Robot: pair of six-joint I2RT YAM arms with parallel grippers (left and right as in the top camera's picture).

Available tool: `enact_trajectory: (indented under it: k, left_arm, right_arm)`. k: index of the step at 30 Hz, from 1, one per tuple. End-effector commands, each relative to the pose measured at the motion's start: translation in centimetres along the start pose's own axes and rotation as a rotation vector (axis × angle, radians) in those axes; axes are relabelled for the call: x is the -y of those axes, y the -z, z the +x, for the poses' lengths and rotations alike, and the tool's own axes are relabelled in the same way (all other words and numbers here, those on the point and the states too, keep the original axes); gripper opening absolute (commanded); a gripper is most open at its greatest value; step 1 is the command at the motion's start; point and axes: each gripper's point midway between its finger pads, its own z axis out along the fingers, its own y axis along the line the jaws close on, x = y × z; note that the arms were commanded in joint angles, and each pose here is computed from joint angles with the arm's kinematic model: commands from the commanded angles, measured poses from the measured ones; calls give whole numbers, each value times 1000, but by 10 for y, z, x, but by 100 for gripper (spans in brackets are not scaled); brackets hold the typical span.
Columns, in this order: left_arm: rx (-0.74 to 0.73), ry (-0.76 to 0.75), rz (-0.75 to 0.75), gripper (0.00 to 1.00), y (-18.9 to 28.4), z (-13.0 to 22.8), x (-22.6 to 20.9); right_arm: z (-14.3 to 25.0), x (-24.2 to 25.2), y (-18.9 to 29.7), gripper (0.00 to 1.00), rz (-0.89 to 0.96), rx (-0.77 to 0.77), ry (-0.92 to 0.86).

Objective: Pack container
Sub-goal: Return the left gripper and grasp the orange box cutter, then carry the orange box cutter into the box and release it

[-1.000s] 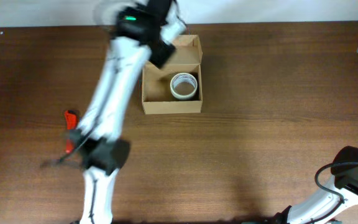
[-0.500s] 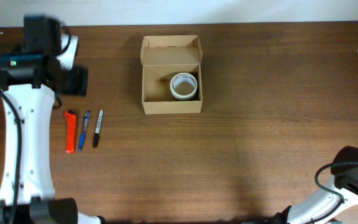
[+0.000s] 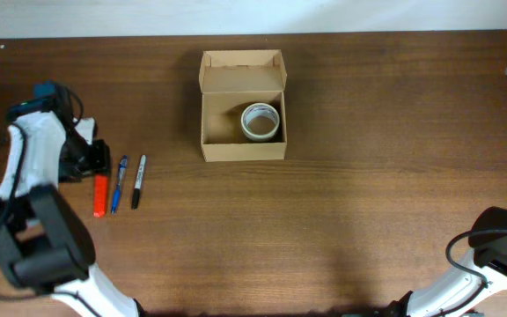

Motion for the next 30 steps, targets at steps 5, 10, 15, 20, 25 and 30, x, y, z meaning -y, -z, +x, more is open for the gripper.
enact_trajectory:
  k: [5, 10, 15, 20, 25, 30]
  left_arm:
    - [-105, -35, 23, 58, -46, 4, -1]
    - [-84, -35, 20, 55, -49, -1, -7]
    - [-68, -53, 18, 53, -53, -7, -7]
    - [-77, -75, 21, 52, -63, -9, -7]
    - [-51, -88, 15, 50, -65, -16, -8]
    - [-38, -102, 13, 35, -65, -19, -9]
  right_arm:
    - [0, 2, -3, 99, 14, -5, 5]
    - [0, 2, -3, 99, 14, -5, 5]
    - [0, 2, -3, 99, 14, -5, 5]
    - [0, 2, -3, 99, 14, -5, 5]
    - [0, 2, -3, 99, 14, -5, 5]
    - [0, 2, -3, 99, 14, -5, 5]
